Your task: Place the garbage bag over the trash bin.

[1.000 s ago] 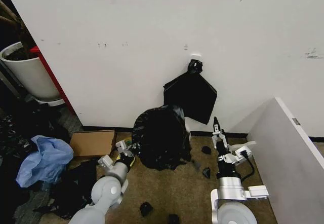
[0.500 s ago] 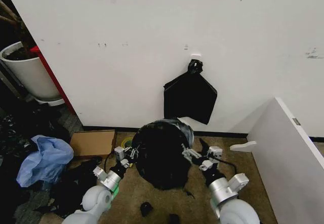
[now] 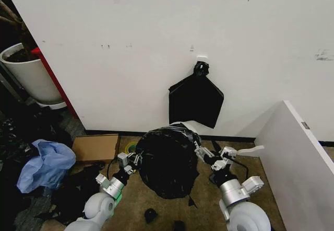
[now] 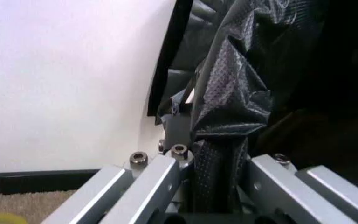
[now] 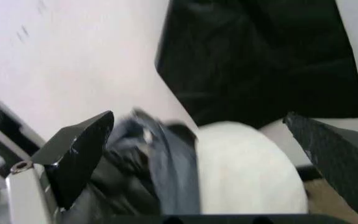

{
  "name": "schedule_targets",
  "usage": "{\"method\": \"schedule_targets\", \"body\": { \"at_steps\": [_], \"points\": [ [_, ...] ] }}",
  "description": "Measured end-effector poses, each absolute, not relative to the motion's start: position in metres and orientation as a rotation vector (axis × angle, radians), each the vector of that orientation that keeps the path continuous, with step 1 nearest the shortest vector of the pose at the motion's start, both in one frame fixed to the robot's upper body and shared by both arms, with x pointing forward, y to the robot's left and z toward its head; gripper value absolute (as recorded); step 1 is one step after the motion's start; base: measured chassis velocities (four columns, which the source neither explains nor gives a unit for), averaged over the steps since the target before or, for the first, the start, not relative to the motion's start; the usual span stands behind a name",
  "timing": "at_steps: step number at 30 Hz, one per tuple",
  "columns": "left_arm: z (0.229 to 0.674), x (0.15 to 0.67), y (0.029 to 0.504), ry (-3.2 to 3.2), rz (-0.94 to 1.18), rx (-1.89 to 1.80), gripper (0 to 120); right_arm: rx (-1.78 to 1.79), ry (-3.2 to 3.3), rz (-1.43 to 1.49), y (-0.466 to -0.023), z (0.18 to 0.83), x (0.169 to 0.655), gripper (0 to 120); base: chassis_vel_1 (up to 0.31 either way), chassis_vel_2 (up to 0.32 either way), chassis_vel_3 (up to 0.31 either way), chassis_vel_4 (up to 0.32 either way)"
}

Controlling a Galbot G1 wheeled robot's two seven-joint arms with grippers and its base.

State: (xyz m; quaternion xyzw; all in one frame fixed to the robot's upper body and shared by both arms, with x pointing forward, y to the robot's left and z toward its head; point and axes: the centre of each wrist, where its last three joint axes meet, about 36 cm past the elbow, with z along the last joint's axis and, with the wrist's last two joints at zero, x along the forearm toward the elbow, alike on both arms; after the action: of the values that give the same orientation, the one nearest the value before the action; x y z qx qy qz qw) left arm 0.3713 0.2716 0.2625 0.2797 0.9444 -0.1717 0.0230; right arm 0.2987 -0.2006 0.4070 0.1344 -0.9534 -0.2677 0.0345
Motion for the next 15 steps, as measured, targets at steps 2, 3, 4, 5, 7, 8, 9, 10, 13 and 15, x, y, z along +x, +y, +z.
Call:
{"method": "schedule_targets", "body": {
  "at_steps": [2,3,4,5,7,8,9,10,13,15],
  "points": [
    [0.263,0.370,0.271,2.922,-0.534,0.868,0,0.411,-2.917,-0.725,-0.202,0.406,0.299,100,0.000,0.000,0.000,0.000],
    [0.264,0.369,0.270,2.920,-0.537,0.870,0,0.404,-2.908,-0.657,-0.202,0.405,0.300,100,0.000,0.000,0.000,0.000],
    [0.265,0.368,0.268,2.916,-0.541,0.872,0,0.398,-2.896,-0.591,-0.202,0.404,0.300,100,0.000,0.000,0.000,0.000],
    [0.265,0.368,0.268,2.916,-0.541,0.872,0,0.398,-2.896,-0.591,-0.202,0.404,0.300,100,0.000,0.000,0.000,0.000],
    [0.267,0.367,0.266,2.906,-0.548,0.876,0,0.372,-2.887,-0.514,-0.202,0.401,0.302,100,0.000,0.000,0.000,0.000],
    [0.269,0.366,0.264,2.900,-0.554,0.877,0,0.347,-2.888,-0.484,-0.202,0.400,0.305,100,0.000,0.000,0.000,0.000],
    [0.270,0.366,0.263,2.897,-0.557,0.877,0,0.333,-2.890,-0.473,-0.203,0.399,0.306,100,0.000,0.000,0.000,0.000],
    [0.272,0.365,0.261,2.891,-0.564,0.876,0,0.289,-2.899,-0.462,-0.203,0.398,0.311,100,0.000,0.000,0.000,0.000],
    [0.276,0.364,0.258,2.883,-0.571,0.877,0,0.243,-2.915,-0.483,-0.204,0.397,0.317,100,0.000,0.000,0.000,0.000],
    [0.277,0.363,0.256,2.883,-0.571,0.873,0,0.201,-2.941,-0.545,-0.204,0.399,0.321,100,0.000,0.000,0.000,0.000]
  ]
}}
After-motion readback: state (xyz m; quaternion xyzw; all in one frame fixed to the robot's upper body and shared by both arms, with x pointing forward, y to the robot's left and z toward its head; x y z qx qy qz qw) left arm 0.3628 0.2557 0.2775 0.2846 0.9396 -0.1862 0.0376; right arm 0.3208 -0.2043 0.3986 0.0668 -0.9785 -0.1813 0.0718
